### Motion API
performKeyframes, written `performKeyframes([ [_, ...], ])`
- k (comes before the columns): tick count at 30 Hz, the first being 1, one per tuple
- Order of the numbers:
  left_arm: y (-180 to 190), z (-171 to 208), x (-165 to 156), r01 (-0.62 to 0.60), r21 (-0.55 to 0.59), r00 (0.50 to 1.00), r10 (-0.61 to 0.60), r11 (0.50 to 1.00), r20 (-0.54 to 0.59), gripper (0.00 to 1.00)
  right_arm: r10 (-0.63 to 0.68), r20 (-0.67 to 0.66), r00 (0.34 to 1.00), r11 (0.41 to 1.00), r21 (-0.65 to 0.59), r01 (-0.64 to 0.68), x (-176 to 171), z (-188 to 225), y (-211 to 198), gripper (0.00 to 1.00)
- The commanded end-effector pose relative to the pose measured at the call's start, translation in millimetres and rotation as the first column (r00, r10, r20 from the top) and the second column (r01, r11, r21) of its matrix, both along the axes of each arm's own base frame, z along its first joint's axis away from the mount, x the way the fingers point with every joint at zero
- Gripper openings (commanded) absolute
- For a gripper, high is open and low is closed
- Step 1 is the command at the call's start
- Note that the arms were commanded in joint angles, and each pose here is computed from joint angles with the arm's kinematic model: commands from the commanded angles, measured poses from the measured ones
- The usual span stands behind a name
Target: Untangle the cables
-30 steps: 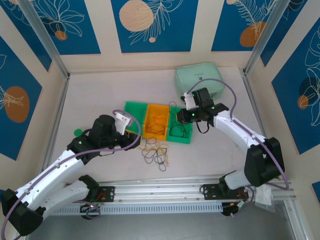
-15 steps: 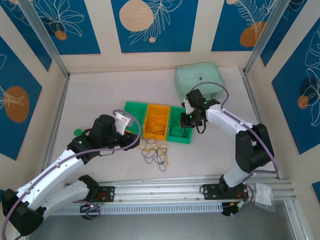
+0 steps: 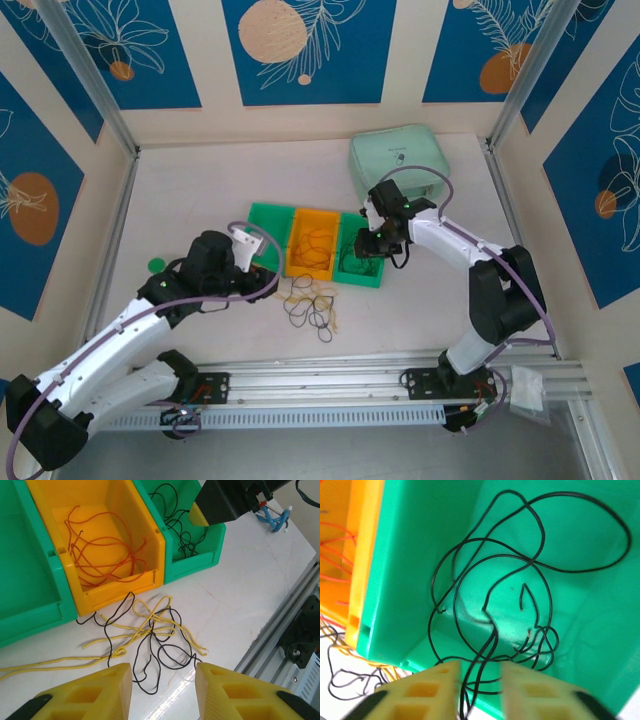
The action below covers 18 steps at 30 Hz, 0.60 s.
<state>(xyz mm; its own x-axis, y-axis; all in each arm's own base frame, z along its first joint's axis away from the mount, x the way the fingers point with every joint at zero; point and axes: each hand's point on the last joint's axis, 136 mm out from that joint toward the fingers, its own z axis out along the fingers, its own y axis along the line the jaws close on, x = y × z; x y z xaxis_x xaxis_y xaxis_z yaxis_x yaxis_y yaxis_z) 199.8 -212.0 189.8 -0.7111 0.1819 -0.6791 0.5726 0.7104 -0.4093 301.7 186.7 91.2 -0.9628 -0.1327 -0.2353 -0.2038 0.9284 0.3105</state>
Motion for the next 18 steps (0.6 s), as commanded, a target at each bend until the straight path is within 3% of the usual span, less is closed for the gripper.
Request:
performKeyframes([
  [1,4.4,-5.9,-2.3,-0.005,-0.001,1.0,0.005,1.0,-0.015,0.37,0.007,0.037,0.999,1.0,0.028,-0.008,5.2,18.4,7.0,0.35],
  [7,4.2,-23.0,-8.1,0.001,0.006,0.997,-0.001,1.0,-0.079,0.28,0.02,0.181,0.983,0.999,-0.042,-0.012,-3.6,52.7,-14.7,0.38],
  [10,3.1,-37.2,-13.0,0.004,0.005,0.992,-0.004,1.0,-0.129,0.27,0.1,0.231,0.968,0.995,0.007,-0.104,-28.4,74.0,-3.7,0.4],
  [14,-2.6,-54.6,-21.0,0.012,-0.026,0.977,-0.018,1.0,-0.212,0.29,0.209,0.182,0.961,0.958,0.162,-0.239,-77.3,85.8,27.9,0.42],
  [18,-12.5,-71.9,-32.9,0.014,-0.092,0.946,-0.043,0.996,-0.322,0.3,0.254,0.109,0.961,0.941,0.201,-0.272,-113.9,71.2,46.5,0.42],
])
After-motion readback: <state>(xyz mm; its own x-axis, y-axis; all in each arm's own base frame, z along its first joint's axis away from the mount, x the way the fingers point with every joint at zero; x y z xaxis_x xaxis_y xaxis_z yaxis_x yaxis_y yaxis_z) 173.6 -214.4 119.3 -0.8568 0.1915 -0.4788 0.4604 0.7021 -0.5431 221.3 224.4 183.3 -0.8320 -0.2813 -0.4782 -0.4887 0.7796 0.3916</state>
